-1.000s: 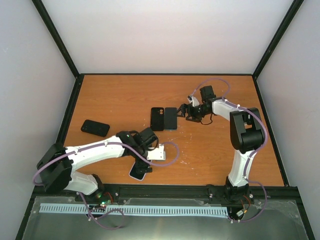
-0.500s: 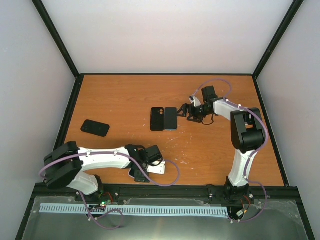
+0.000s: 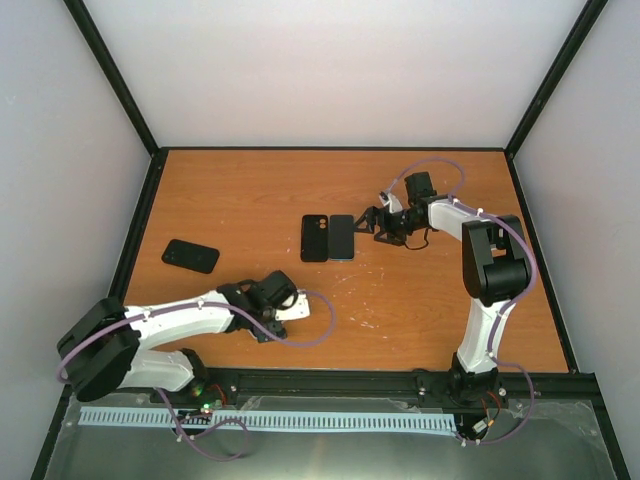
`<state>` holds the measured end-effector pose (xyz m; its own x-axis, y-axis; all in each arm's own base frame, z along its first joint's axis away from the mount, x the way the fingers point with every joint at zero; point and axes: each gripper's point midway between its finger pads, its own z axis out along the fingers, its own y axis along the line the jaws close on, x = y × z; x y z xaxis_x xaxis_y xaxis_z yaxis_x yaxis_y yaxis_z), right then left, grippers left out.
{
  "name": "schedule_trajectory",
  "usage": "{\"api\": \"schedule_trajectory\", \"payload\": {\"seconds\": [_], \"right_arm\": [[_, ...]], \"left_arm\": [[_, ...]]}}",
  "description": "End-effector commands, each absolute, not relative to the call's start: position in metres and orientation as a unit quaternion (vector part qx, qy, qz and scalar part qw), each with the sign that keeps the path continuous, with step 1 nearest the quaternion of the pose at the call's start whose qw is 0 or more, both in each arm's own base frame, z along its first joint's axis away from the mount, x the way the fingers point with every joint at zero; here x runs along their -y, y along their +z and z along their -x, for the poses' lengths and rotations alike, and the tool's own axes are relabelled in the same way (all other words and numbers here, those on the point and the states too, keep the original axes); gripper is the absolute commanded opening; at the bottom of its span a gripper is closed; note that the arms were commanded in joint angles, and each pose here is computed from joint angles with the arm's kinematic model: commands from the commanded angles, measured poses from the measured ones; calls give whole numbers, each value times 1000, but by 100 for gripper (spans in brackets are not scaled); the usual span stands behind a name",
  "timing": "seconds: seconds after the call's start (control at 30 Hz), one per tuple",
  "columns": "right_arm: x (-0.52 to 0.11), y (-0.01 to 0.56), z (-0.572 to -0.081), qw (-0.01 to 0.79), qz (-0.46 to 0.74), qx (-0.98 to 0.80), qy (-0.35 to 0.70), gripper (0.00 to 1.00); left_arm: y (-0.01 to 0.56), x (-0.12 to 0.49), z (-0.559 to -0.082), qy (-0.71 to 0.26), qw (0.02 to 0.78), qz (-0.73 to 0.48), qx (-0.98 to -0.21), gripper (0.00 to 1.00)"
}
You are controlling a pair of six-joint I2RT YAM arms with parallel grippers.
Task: Take the phone out of the phone case
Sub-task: Pick up the phone at the center of the board.
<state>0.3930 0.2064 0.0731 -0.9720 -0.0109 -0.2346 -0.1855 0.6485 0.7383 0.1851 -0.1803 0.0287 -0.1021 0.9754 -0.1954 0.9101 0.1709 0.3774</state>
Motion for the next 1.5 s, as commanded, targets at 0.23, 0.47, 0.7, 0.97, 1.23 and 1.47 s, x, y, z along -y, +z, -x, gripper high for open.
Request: {"api": "schedule_trajectory", "payload": {"seconds": [0.23, 0.47, 0.7, 0.97, 1.23, 1.47], "right_arm": [[-207, 81, -393, 115, 65, -894, 428, 100], [-211, 98, -391, 130, 87, -882, 445, 100], [-214, 122, -387, 157, 113, -867, 460, 100], [-214, 144, -384, 193, 134, -855, 462, 100], [-216, 179, -381, 240, 154, -829, 481, 99], [-224, 212, -368, 254, 162, -798, 523, 93]], "left_arm": [[8, 141, -205, 1, 126, -551, -825, 100], [2, 160, -201, -69, 101, -551, -825, 100], [-16, 165, -197, -92, 63, -538, -836, 93], [-6, 174, -214, -89, 90, -511, -850, 64], [73, 213, -277, -100, 236, -472, -844, 56], [141, 243, -323, -117, 330, -438, -828, 54]]}}
